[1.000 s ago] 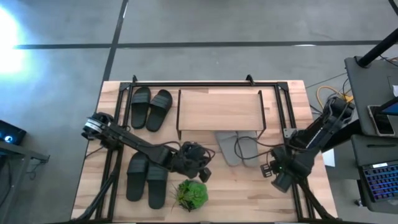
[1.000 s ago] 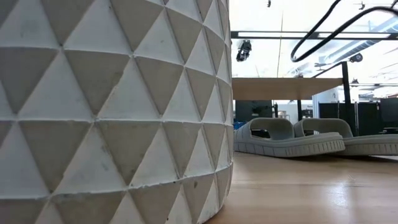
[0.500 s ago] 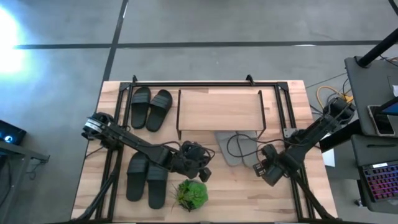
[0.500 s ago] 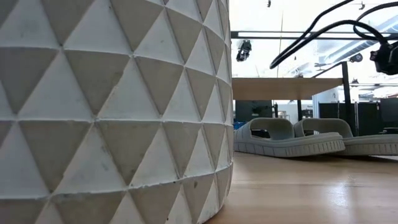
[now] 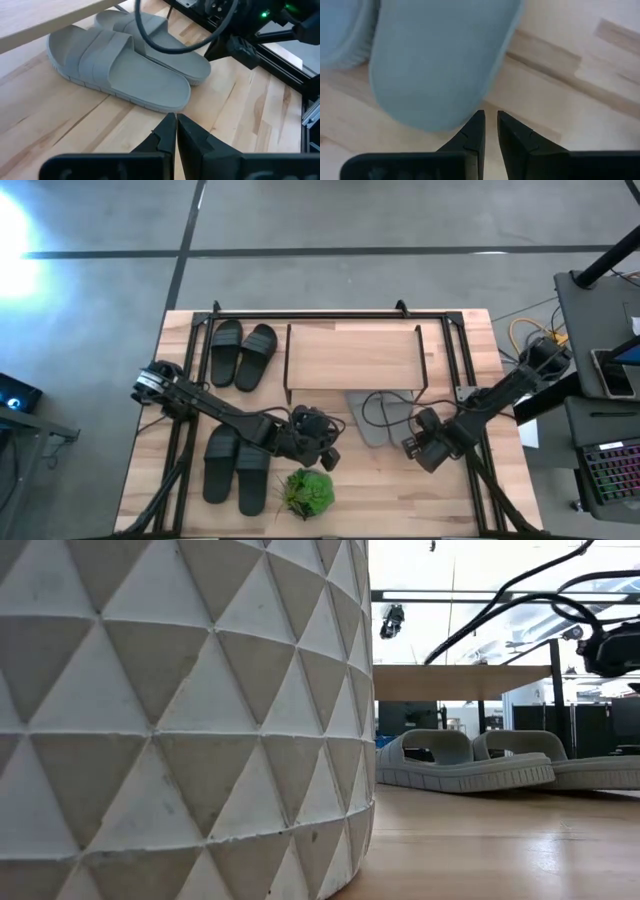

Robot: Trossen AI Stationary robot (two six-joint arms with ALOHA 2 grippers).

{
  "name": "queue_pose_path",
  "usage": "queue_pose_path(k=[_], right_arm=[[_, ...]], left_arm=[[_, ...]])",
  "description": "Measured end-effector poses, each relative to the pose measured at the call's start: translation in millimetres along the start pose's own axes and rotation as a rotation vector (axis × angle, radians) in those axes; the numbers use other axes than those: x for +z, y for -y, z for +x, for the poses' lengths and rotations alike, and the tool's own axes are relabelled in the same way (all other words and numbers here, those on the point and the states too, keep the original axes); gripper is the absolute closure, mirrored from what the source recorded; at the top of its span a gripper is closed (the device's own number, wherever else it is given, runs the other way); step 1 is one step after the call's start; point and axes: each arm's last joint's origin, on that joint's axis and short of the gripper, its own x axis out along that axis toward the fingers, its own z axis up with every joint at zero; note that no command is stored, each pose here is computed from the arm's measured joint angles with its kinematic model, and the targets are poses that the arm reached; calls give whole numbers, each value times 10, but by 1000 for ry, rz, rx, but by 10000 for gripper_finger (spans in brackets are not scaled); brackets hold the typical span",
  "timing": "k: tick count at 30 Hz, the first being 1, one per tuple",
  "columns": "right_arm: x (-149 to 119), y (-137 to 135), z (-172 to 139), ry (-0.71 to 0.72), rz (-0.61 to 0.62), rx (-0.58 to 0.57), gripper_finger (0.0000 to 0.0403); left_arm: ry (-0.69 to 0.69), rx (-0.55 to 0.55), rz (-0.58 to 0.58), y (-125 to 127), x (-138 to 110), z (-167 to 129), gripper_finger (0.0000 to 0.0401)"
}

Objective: Pick and place slides into the shelf
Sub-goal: Adjust the gray slides under the shelf

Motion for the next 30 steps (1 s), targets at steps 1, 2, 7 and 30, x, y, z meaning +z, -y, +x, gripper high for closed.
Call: queue_pose_path(k=[1,2,7,30], right_arm=[[10,-5,2,1,-4,1,360],[20,-7,4,4,-10,1,360],[63,-38,1,18,-30,12,360],[-6,-131,-311,17,-47,-4,360]], left_arm=[[0,0,0,0,1,0,401],[0,0,-1,1,1,-1,401],[1,-1,-3,2,3,-1,401],[-20,7,8,-11,-13,-2,401]])
